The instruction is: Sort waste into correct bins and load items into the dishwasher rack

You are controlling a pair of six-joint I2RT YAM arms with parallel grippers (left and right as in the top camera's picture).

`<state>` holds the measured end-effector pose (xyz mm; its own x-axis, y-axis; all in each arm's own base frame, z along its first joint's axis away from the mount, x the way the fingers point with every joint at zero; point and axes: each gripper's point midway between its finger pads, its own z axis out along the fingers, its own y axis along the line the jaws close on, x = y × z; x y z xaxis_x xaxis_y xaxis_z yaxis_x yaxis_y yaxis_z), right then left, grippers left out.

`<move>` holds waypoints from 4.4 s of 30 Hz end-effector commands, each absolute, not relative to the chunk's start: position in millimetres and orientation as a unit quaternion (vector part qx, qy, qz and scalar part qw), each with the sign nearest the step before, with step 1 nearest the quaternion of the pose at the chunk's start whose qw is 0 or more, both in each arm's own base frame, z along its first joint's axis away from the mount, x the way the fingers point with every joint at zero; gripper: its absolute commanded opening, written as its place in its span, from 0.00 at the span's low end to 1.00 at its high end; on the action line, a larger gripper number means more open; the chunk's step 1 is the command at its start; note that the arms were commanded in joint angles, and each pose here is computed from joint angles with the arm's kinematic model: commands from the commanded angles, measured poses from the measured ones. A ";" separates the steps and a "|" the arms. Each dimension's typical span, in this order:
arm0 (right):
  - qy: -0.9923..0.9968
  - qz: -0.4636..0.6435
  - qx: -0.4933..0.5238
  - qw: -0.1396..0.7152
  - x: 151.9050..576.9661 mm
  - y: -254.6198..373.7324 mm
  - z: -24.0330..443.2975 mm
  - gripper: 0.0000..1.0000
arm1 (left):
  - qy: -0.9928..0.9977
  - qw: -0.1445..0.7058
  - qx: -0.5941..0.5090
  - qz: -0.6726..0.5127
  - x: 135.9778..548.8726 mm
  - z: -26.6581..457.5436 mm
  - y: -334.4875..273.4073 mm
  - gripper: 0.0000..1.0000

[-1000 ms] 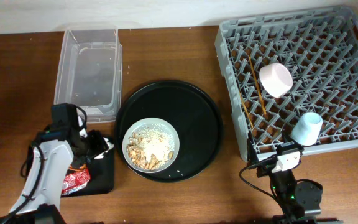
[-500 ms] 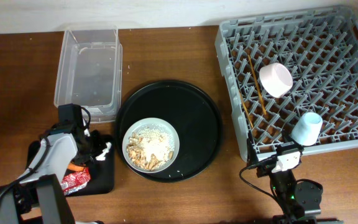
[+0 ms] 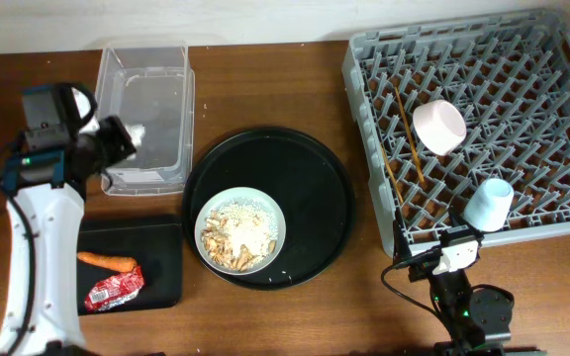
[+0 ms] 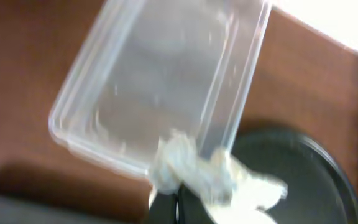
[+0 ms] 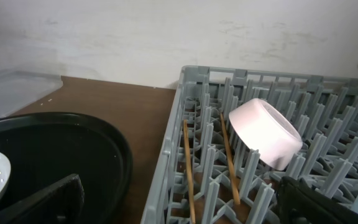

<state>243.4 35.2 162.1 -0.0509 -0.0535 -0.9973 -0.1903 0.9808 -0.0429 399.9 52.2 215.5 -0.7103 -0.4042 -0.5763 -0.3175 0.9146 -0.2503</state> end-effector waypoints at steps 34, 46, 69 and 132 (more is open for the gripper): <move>0.724 0.053 -0.082 0.683 243.3 34.9 159.5 0.98 | 0.841 -0.045 -0.539 -0.001 172.4 -1.0 84.2 0.46; 0.724 0.053 -0.082 0.683 243.3 34.9 159.5 0.98 | 0.875 -0.010 -0.484 -0.031 202.2 36.9 89.3 0.00; 0.724 0.053 -0.082 0.683 243.3 34.9 159.6 0.98 | 0.778 0.032 -0.627 0.026 160.4 31.0 150.0 0.50; 0.724 0.053 -0.082 0.683 243.3 34.9 159.5 0.98 | 0.928 0.034 -0.362 -0.077 214.5 10.1 56.9 0.57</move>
